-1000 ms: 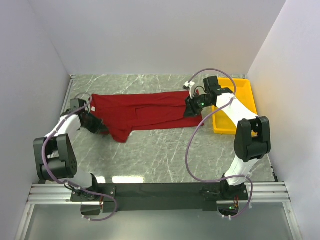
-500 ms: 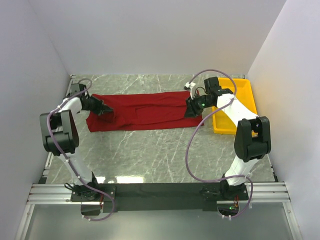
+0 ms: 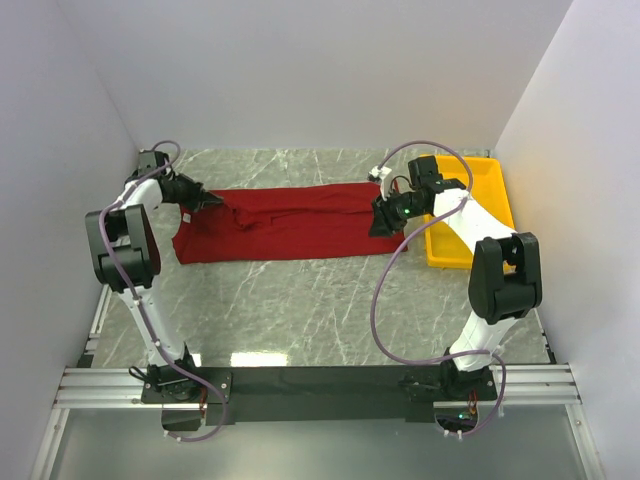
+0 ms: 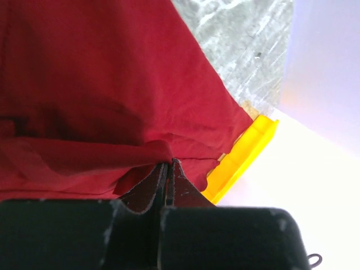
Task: Fold and stack the t-shirts
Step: Fold the tshirt
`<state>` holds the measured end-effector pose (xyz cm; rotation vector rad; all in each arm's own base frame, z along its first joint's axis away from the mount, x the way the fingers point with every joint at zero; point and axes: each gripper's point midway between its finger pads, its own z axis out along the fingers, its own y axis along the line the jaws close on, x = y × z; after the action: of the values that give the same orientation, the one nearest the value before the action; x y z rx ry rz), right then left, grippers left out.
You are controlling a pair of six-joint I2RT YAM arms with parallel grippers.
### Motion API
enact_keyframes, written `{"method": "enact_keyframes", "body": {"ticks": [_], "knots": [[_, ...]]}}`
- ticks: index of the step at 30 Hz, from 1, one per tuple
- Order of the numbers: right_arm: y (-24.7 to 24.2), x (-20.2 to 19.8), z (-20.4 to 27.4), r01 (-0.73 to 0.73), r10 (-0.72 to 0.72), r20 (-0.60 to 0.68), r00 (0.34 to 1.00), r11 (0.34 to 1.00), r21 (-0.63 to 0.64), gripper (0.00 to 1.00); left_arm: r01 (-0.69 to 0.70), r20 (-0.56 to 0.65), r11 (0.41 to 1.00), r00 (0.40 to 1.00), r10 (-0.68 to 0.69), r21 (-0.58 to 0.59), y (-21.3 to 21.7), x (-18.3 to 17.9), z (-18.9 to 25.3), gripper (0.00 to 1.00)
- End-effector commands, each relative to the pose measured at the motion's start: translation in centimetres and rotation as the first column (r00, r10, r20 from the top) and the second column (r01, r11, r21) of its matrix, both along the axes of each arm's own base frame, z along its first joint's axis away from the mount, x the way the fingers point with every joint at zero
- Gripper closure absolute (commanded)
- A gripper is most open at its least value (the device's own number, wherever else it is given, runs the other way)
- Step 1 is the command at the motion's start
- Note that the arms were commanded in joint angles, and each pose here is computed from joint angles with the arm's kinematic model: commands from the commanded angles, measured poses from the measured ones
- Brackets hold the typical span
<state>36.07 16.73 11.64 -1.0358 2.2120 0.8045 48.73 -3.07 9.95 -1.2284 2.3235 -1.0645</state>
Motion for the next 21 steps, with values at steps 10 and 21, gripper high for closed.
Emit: {"method": "enact_keyframes", "body": {"ticks": [10,21], "knots": [[-0.1,0.8,1.7,-0.004,0.003,0.061,0.998,1.0,0.011,0.61,0.007,0.046,1.0,0.999,-0.007,-0.014,0.4,2.4,1.0,0.87],[-0.1,0.2,1.8,-0.022,0.021,0.056,0.998,1.0,0.01,0.62,-0.071,0.288,0.993,0.957,0.04,0.097,4.4,6.9,5.6,0.48]]}}
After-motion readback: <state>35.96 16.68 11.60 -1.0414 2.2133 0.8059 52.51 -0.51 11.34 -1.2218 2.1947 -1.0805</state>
